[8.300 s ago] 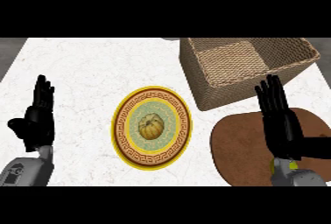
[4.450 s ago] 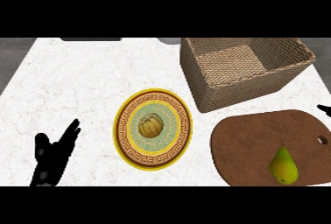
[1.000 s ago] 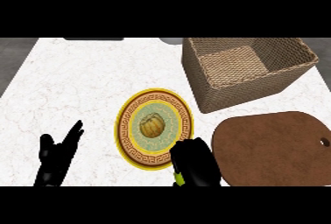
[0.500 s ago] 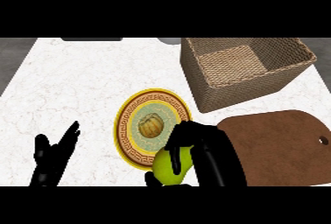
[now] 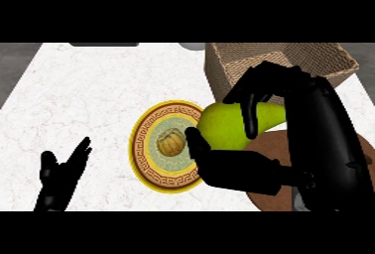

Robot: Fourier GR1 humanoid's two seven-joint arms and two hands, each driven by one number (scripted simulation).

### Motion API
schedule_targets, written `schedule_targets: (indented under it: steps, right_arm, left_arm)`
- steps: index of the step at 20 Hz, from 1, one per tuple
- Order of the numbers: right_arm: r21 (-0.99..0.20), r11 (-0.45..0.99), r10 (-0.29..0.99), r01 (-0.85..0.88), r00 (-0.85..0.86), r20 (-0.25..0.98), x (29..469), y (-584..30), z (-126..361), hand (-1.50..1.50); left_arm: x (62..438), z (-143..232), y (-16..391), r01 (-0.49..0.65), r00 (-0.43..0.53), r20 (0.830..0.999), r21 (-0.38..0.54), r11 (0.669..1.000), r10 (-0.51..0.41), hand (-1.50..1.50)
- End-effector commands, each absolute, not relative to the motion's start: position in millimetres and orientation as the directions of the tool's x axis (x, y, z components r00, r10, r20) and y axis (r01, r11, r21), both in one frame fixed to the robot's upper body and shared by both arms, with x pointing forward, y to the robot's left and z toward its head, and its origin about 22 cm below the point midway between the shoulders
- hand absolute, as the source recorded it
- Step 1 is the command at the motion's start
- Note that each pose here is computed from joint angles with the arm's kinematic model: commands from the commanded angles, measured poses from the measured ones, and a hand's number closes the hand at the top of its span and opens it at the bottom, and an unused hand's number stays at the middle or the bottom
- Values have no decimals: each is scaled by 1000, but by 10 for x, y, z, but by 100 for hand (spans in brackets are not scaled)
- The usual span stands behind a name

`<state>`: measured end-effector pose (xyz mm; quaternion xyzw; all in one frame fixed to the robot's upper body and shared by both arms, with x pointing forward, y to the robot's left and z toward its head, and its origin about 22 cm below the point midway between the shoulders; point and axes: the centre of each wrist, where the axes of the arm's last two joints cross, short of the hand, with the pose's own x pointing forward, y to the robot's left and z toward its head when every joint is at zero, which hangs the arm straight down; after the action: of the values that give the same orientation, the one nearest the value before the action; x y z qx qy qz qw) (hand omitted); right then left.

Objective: Pick the pear from the cutting board and place it in the basket

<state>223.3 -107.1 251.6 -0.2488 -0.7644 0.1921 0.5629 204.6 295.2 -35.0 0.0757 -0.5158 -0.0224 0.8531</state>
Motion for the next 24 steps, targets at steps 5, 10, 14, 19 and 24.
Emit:
schedule_targets:
  steps: [5,10,14,19,24]
  right_arm:
    - [-575,784,613,235,-144,777,2774,-1439,3047,150]
    - [-601,766,635,229,-126,762,3294,-1507,2891,150]
    - [-636,736,667,231,-93,739,3516,-1660,2847,150]
    - [-625,752,651,210,-90,754,3823,-1819,2652,150]
    - [-540,816,562,207,-61,825,4088,-1971,2453,150]
  left_arm:
    - [1944,-498,3022,-39,530,842,145,989,-103,0]
    - [1999,-552,2952,-30,522,847,131,991,-96,0]
    - [1927,-495,3113,-34,524,846,141,989,-103,0]
    - [2016,-517,2903,-39,515,852,127,991,-89,0]
    - [2179,-475,2753,-21,518,849,136,991,-105,0]
